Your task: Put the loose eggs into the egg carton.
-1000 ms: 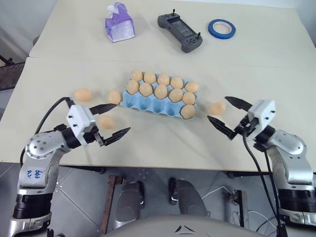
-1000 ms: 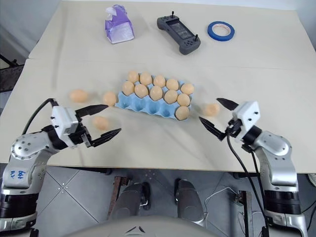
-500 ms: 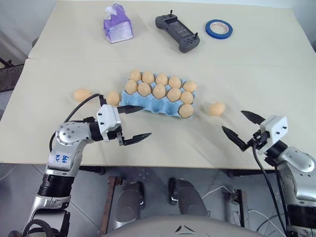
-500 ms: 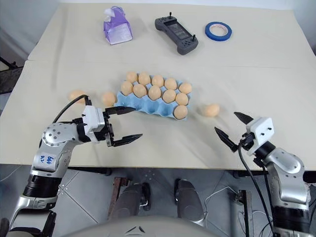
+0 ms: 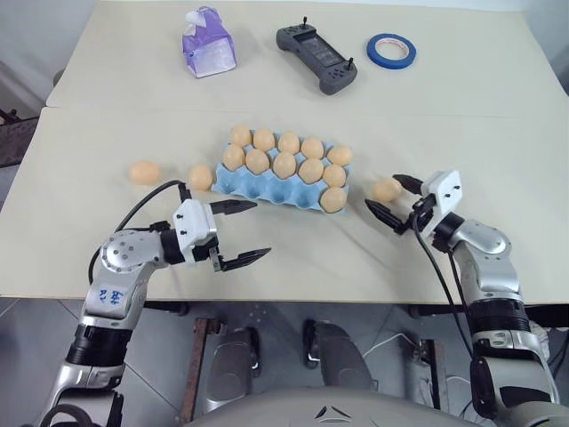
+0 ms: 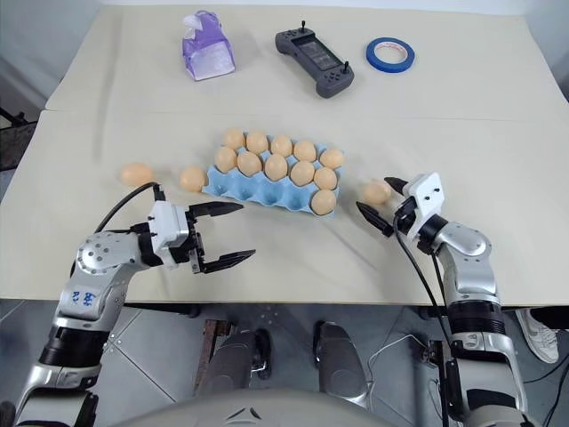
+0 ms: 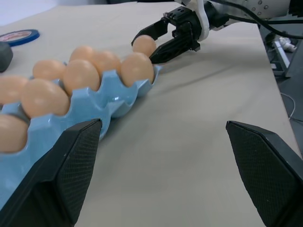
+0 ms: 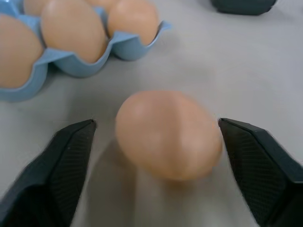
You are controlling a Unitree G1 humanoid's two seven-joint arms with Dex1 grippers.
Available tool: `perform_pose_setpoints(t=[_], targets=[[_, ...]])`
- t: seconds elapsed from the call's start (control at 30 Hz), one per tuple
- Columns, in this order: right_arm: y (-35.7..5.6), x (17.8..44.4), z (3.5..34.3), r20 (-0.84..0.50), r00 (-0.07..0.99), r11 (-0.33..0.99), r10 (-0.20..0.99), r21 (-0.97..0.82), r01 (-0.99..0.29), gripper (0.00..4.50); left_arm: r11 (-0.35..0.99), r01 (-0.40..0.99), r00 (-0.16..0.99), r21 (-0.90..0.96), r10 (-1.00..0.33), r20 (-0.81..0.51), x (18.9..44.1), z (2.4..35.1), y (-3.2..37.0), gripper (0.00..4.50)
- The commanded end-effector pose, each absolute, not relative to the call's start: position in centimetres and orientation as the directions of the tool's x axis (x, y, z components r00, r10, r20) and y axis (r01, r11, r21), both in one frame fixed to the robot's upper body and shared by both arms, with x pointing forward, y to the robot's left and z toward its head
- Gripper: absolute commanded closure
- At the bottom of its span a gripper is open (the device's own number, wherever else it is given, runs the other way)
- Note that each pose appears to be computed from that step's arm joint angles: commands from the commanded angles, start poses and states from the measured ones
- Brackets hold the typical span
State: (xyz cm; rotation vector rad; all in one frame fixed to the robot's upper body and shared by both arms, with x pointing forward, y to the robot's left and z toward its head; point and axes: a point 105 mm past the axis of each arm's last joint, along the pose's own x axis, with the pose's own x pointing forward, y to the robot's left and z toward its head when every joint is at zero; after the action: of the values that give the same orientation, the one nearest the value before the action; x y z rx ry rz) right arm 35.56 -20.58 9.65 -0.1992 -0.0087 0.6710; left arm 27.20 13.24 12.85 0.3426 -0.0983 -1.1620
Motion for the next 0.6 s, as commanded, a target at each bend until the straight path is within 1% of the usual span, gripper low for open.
perform_pose_setpoints(t=[0.03, 0.1, 0.13, 0.2, 0.23, 0.3, 0.33, 0.4, 0.43, 0.5, 0.57, 0.6], targets=[[-20.4, 35.8, 10.9, 0.009, 0.778, 0.762, 0.628, -0.209, -0.613, 1.61, 0.382, 0.856, 0.429, 0.35, -0.901, -0.067, 26.9, 14.1, 13.6, 0.0], [-20.4, 35.8, 11.0, 0.014, 0.777, 0.76, 0.63, -0.215, -0.613, 2.26, 0.397, 0.85, 0.444, 0.347, -0.894, -0.063, 26.9, 14.1, 13.8, 0.0], [-20.3, 35.7, 11.1, 0.018, 0.773, 0.757, 0.634, -0.222, -0.615, 2.46, 0.41, 0.844, 0.456, 0.346, -0.888, -0.059, 26.9, 14.1, 14.0, 0.0], [-19.8, 35.6, 12.1, 0.05, 0.757, 0.743, 0.651, -0.243, -0.623, 2.46, 0.438, 0.832, 0.482, 0.342, -0.874, -0.052, 27.0, 14.1, 14.4, 0.0], [-18.9, 35.4, 13.5, 0.087, 0.733, 0.726, 0.675, -0.258, -0.638, 2.46, 0.459, 0.821, 0.503, 0.339, -0.863, -0.051, 27.0, 14.1, 14.9, 0.0], [-17.6, 35.1, 15.2, 0.129, 0.697, 0.701, 0.706, -0.273, -0.659, 2.46, 0.482, 0.809, 0.526, 0.336, -0.849, -0.05, 27.1, 14.1, 15.4, 0.0], [-16.2, 34.9, 16.5, 0.159, 0.662, 0.677, 0.733, -0.272, -0.684, 2.46, 0.496, 0.802, 0.541, 0.335, -0.839, -0.053, 27.0, 14.0, 15.8, 0.0], [-14.3, 34.4, 17.7, 0.18, 0.613, 0.637, 0.77, -0.275, -0.72, 2.46, 0.511, 0.793, 0.557, 0.333, -0.828, -0.057, 27.0, 13.8, 16.2, 0.0], [-12.8, 34.0, 18.1, 0.176, 0.574, 0.6, 0.8, -0.281, -0.749, 2.46, 0.517, 0.789, 0.564, 0.331, -0.824, -0.058, 27.0, 13.8, 16.4, 0.0], [-11.0, 33.5, 18.1, 0.154, 0.531, 0.552, 0.834, -0.284, -0.784, 2.46, 0.523, 0.786, 0.57, 0.329, -0.82, -0.058, 27.0, 13.7, 16.5, 0.0], [-8.7, 33.1, 17.4, 0.104, 0.483, 0.49, 0.869, -0.315, -0.813, 2.46, 0.527, 0.784, 0.573, 0.327, -0.817, -0.057, 26.9, 13.7, 16.5, 0.0], [-7.7, 33.3, 17.0, 0.076, 0.477, 0.474, 0.875, -0.331, -0.816, 2.46, 0.53, 0.783, 0.576, 0.326, -0.816, -0.056, 26.9, 13.7, 16.4, 0.0]])
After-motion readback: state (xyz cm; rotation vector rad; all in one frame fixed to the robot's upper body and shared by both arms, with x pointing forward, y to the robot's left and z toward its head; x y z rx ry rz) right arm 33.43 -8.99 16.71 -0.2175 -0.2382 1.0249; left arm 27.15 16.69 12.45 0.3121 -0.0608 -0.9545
